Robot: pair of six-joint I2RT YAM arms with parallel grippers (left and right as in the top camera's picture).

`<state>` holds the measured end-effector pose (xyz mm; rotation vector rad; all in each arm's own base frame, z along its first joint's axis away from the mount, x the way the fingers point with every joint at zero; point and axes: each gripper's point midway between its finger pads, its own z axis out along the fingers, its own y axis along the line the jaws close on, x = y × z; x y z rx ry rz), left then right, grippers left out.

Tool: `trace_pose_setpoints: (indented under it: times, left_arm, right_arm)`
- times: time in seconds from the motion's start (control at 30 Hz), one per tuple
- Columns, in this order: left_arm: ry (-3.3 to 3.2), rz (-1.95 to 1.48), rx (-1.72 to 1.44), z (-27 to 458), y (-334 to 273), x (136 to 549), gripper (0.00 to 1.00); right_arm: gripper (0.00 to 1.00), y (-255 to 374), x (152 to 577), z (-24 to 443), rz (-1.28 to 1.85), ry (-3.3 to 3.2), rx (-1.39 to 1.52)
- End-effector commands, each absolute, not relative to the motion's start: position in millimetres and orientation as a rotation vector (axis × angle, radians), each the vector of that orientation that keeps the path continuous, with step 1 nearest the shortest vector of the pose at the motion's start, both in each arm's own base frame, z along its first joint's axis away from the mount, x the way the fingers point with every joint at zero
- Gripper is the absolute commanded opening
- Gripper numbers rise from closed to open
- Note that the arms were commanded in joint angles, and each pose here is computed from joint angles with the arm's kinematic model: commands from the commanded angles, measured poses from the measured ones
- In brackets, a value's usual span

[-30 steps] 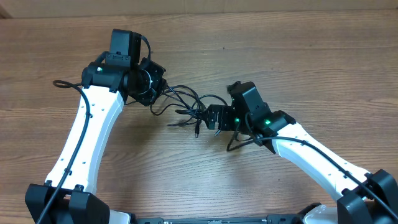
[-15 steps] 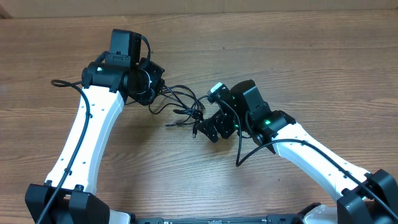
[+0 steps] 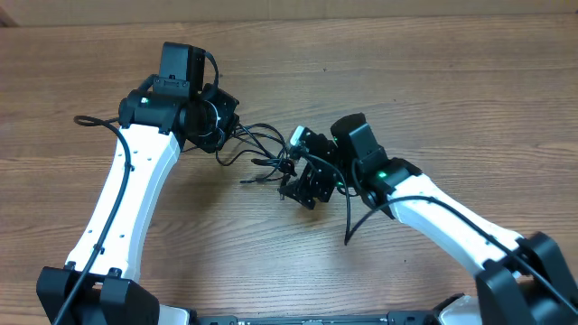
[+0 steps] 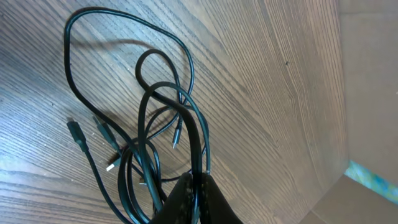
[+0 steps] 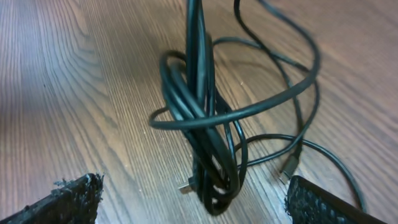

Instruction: Untangle cables

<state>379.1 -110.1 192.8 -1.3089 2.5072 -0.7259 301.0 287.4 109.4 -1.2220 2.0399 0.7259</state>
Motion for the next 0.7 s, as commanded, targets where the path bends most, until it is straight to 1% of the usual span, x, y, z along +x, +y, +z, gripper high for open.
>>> trace_pose_setpoints:
  times: [0.0, 0.07, 0.1, 0.13, 0.17, 0.2, 0.3, 0.5, 0.53, 0.57, 0.6, 0.63, 0.67]
  left_arm:
    - [2.476, -0.72, -1.271, 204, -106, 385, 0.06]
    - [2.476, -0.719, -1.272, 204, -106, 385, 0.05]
    - [2.478, -0.718, -1.273, 204, -106, 385, 0.05]
    - [2.478, -0.718, -1.273, 204, -106, 385, 0.05]
    - [2.479, -0.718, -1.273, 203, -106, 385, 0.05]
    - [2.484, -0.717, -1.276, 203, -106, 383, 0.04]
    - [2.499, -0.726, -1.28, 202, -108, 381, 0.04]
    - [2.528, -0.747, -1.287, 201, -112, 375, 0.05]
    - [2.53, -0.745, -1.288, 201, -112, 374, 0.09]
    - [2.533, -0.739, -1.291, 200, -111, 374, 0.21]
    - [2.536, -0.73, -1.286, 200, -110, 373, 0.31]
    - [2.554, -0.703, -1.217, 199, -108, 374, 0.65]
    - [2.569, -0.691, -1.164, 199, -108, 374, 0.88]
  right_arm:
    - [0.93, 300, 301, 102, 0.794, 2.004, -1.26]
    - [0.86, 301, 304, 100, 0.792, 1.997, -1.259]
    - [0.78, 302, 305, 101, 0.79, 1.987, -1.257]
    - [0.65, 303, 306, 102, 0.789, 1.979, -1.256]
    - [0.44, 304, 308, 105, 0.786, 1.965, -1.252]
    - [0.29, 305, 310, 106, 0.784, 1.954, -1.251]
    - [0.04, 306, 312, 105, 0.785, 1.948, -1.244]
    - [0.04, 307, 313, 104, 0.829, 2.012, -1.167]
    - [0.04, 307, 313, 104, 0.841, 2.029, -1.145]
    - [0.04, 307, 313, 104, 0.868, 2.067, -1.097]
    - [0.04, 307, 312, 105, 0.888, 2.091, -1.066]
    - [0.04, 308, 309, 106, 0.96, 2.161, -0.97]
    - [0.04, 309, 307, 108, 1.018, 2.209, -0.899]
